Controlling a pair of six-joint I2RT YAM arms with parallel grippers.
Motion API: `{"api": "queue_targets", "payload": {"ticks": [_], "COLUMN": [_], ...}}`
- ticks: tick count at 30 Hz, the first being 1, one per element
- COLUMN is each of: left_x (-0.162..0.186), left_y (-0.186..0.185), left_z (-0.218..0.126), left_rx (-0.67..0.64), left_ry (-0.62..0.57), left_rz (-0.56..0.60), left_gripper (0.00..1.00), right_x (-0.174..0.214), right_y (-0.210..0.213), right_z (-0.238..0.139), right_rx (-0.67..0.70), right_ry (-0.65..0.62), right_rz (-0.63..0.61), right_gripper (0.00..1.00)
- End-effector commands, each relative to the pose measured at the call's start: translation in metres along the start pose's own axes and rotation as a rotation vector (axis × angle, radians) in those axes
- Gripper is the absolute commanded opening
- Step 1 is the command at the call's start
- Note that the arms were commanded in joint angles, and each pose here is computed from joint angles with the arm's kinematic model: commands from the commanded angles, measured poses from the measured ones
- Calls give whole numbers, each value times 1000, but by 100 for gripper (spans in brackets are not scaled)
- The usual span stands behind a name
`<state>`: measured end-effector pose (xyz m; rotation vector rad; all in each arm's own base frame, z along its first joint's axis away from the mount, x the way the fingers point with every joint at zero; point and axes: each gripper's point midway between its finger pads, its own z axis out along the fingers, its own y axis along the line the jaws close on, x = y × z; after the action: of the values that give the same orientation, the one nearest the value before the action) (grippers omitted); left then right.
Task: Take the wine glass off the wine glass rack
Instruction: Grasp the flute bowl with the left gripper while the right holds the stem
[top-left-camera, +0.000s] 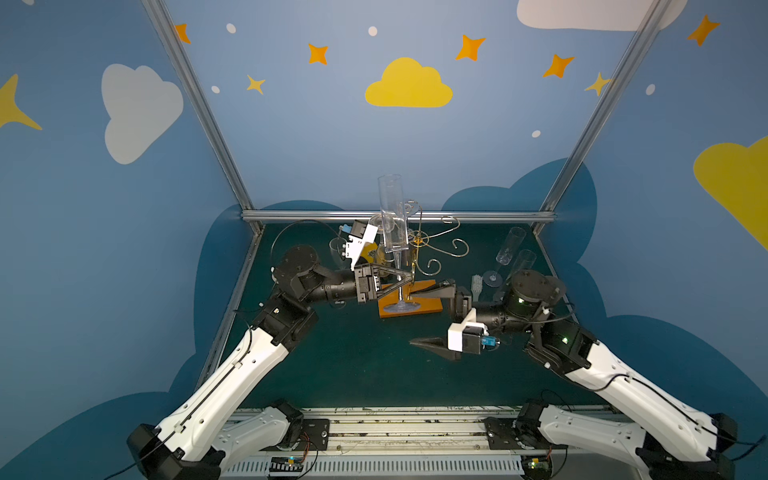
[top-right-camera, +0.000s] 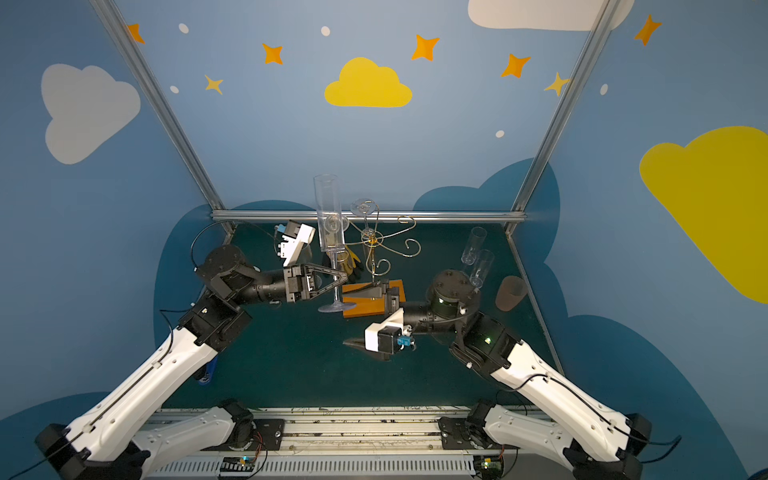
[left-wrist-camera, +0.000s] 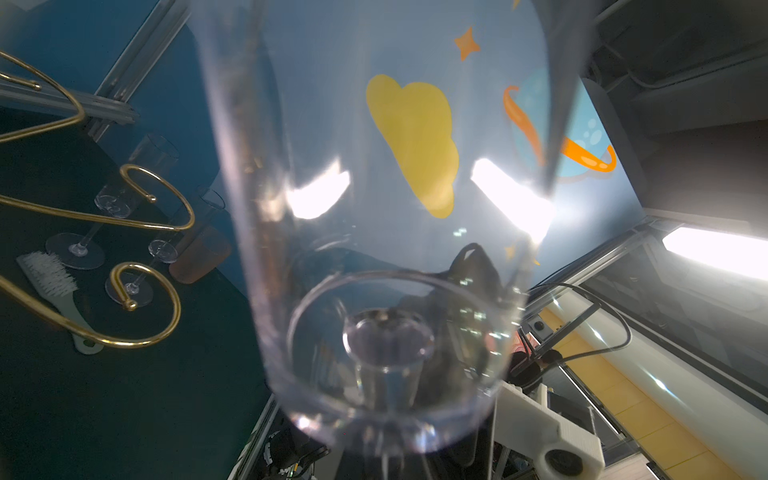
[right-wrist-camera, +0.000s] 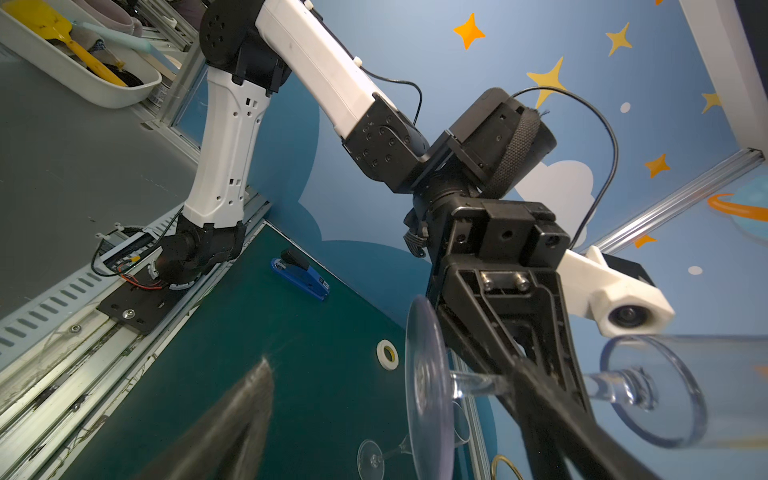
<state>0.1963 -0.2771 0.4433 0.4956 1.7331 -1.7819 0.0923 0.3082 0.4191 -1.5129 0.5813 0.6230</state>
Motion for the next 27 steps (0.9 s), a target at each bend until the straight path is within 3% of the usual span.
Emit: {"api": "queue_targets", "payload": {"ticks": [1,10,15,21,24,27], "left_x": [-1,1,3,10,14,18], "left_y": [-2,6,15,33,33,29], "left_z": [-3,-17,-35,-56,-60,-60], "left_rx": [-10,-134,-255,-401,-417,-404], "left_ry": [-13,-48,-78,-87,-66,-46], "left_rz": [56,220,381,540,602,648], "left_gripper": [3,3,3,3,3,3], "right_x": [-8,-14,-7,-1,7,13], "right_y": [-11,-24,-40,-69,-85,-91], "right_z": [-13,-43,-55,-74,-86,-90], "right_rx": [103,298,422,593,695,734], "right_ry": [1,-6,29,53,75,113], "right_rz": [19,27,105,354,548,652], "right_gripper": [89,89,89,89,89,89]}}
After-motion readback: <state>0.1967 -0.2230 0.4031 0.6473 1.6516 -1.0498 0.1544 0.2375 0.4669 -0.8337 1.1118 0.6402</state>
